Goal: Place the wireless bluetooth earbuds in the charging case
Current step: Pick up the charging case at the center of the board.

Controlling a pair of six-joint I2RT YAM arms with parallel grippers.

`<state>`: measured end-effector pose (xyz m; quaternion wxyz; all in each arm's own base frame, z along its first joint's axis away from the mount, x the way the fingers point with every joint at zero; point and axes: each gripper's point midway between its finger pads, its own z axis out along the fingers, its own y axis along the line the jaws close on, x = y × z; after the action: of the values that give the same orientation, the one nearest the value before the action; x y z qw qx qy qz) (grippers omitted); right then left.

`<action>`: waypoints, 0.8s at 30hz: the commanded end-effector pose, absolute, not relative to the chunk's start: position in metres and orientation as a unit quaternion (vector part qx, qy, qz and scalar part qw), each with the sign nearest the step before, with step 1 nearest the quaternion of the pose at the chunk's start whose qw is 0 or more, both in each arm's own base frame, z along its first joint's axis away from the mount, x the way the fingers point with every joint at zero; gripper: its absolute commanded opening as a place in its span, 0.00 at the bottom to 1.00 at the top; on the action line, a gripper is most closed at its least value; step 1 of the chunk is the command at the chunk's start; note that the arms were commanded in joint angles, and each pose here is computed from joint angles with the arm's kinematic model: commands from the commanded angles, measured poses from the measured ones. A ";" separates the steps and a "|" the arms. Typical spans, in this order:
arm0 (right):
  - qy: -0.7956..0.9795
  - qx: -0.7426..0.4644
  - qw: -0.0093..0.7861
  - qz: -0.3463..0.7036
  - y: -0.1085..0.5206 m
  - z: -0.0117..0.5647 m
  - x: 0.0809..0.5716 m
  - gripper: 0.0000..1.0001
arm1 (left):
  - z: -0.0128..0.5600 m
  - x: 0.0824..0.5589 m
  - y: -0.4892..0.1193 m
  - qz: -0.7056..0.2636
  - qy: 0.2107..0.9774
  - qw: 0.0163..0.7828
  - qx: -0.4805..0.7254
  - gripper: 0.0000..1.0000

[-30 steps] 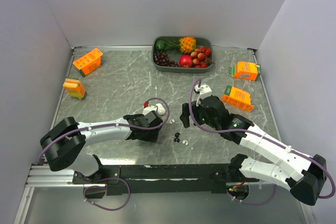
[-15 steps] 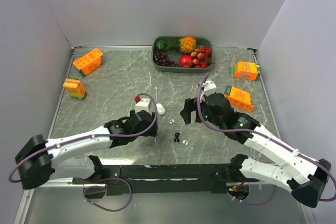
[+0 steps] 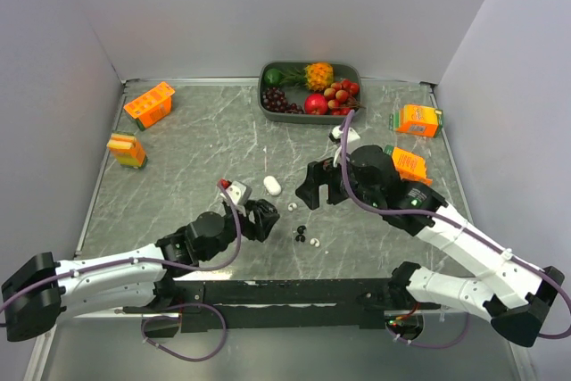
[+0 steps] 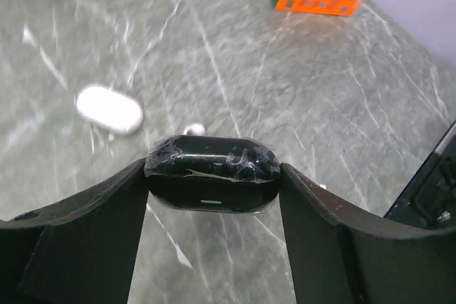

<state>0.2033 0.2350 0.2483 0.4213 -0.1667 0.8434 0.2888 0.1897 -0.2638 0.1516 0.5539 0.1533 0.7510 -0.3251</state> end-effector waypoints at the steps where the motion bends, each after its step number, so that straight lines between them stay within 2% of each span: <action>1: 0.833 -0.195 0.406 0.321 0.246 0.270 0.195 0.99 | 0.211 0.183 -0.282 -0.353 0.638 0.642 0.236 0.01; 8: 0.841 -0.240 0.350 0.336 0.262 0.249 0.185 0.99 | 0.211 0.183 -0.284 -0.292 0.609 0.665 0.320 0.01; 24: 0.832 -0.267 0.311 0.373 0.294 0.245 0.189 0.99 | 0.208 0.170 -0.287 -0.262 0.596 0.660 0.376 0.01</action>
<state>0.1841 0.2791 0.2196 0.2919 -0.2538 0.8567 0.3413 0.1685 -0.2841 0.1800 0.6331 0.3867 0.6197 -0.2560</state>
